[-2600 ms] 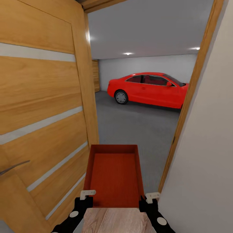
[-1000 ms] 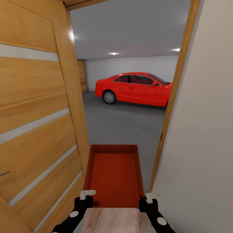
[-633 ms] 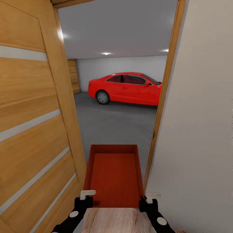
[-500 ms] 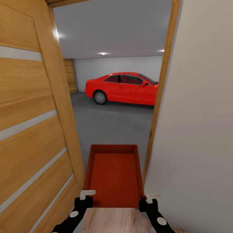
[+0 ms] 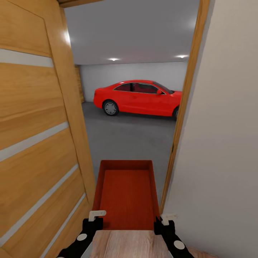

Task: Move the two storage containers from the living room to the garage. In the garage, place one container on the floor and stack the other container on top of it (either order is fine).

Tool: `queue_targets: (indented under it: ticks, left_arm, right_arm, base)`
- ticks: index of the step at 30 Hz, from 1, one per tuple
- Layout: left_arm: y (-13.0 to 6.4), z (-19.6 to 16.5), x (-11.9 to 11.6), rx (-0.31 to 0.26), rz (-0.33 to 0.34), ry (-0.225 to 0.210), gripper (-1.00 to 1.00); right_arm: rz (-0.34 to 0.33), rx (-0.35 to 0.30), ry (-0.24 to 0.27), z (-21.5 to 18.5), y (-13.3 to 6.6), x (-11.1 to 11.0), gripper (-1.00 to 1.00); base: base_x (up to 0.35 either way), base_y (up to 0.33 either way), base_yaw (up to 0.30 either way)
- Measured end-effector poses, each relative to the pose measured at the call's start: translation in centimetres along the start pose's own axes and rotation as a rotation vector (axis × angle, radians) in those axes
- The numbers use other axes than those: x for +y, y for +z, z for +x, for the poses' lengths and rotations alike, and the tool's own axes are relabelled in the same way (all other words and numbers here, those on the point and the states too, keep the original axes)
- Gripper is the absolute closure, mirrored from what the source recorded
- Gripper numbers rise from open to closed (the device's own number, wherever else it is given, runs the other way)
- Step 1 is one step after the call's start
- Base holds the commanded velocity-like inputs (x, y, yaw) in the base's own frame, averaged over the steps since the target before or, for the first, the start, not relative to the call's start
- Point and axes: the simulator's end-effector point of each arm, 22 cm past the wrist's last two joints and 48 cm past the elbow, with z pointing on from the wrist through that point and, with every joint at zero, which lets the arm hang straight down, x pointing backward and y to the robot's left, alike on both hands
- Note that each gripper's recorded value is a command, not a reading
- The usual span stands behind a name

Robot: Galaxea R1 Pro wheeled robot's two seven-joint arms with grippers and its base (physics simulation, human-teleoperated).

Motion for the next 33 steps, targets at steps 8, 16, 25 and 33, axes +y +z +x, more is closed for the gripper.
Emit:
queue_targets:
  ticks: [8, 16, 25, 33]
  left_arm:
    - [0.0, 0.0, 0.02, 0.0, 0.0, 0.0, 1.0]
    - [0.0, 0.01, 0.0, 0.0, 0.001, 0.0, 1.0]
    - [0.0, 0.01, 0.01, 0.0, 0.001, 0.0, 1.0]
    - [0.0, -0.02, -0.03, 0.0, 0.0, 0.001, 1.0]
  right_arm:
    - [0.0, 0.0, 0.0, 0.0, 0.0, 0.02, 1.0]
    - [0.0, 0.0, 0.001, 0.0, 0.0, 0.0, 1.0]
    - [0.0, 0.0, 0.001, 0.01, 0.0, 0.02, 1.0]
    - [0.0, -0.001, 0.002, 0.01, 0.0, -0.02, 1.0]
  base:
    - [0.0, 0.067, 0.0]
    - [0.0, 0.001, -0.087]
    - [0.0, 0.0, -0.224]
    - [0.0, 0.0, -0.02]
